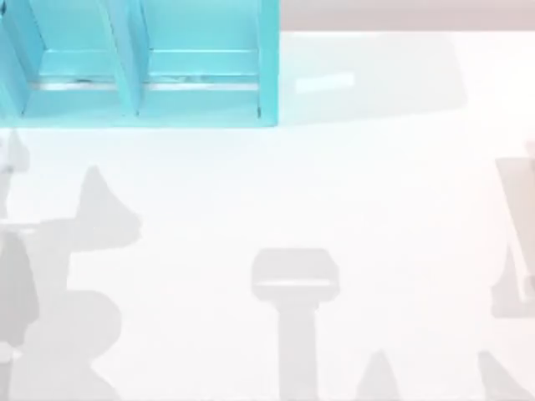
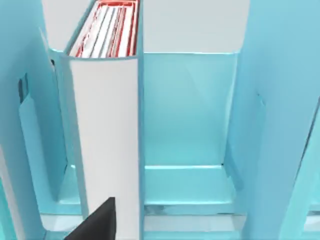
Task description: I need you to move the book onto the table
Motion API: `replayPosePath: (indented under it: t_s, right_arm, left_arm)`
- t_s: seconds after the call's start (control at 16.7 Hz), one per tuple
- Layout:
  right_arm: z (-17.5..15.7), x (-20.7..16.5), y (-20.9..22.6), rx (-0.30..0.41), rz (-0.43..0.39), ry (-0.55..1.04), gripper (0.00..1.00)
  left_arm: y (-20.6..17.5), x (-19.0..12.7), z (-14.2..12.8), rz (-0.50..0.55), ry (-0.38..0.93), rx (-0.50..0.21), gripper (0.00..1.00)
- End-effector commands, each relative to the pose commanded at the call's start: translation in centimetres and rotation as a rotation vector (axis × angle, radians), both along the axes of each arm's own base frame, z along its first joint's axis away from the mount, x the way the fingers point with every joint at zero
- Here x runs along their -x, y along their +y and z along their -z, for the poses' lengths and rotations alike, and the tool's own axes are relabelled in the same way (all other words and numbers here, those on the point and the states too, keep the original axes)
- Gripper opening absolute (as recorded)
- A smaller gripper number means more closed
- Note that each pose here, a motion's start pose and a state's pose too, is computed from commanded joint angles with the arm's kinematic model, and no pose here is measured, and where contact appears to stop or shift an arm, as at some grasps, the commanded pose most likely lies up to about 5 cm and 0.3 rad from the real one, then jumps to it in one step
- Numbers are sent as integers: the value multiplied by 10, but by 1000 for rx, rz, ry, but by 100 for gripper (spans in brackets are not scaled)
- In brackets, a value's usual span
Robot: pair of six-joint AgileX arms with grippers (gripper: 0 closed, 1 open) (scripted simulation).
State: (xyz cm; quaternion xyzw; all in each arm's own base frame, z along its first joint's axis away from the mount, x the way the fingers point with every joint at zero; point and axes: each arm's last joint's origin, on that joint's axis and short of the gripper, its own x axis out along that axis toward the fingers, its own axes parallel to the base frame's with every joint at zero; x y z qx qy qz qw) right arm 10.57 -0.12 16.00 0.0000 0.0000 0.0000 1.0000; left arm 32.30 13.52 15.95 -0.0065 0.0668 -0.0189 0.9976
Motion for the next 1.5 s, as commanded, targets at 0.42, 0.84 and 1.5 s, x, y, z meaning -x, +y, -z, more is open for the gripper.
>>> replayPosePath:
  t_s: [0.42, 0.84, 1.5]
  right_arm:
    - [0, 0, 0, 0, 0, 0, 100]
    - [0, 0, 0, 0, 0, 0, 100]
    - [0, 0, 0, 0, 0, 0, 100]
  left_arm:
    - [55, -33, 70, 9, -33, -16, 100]
    - [56, -35, 73, 13, -35, -17, 100]
    - [55, -127, 81, 10, -41, -20, 100]
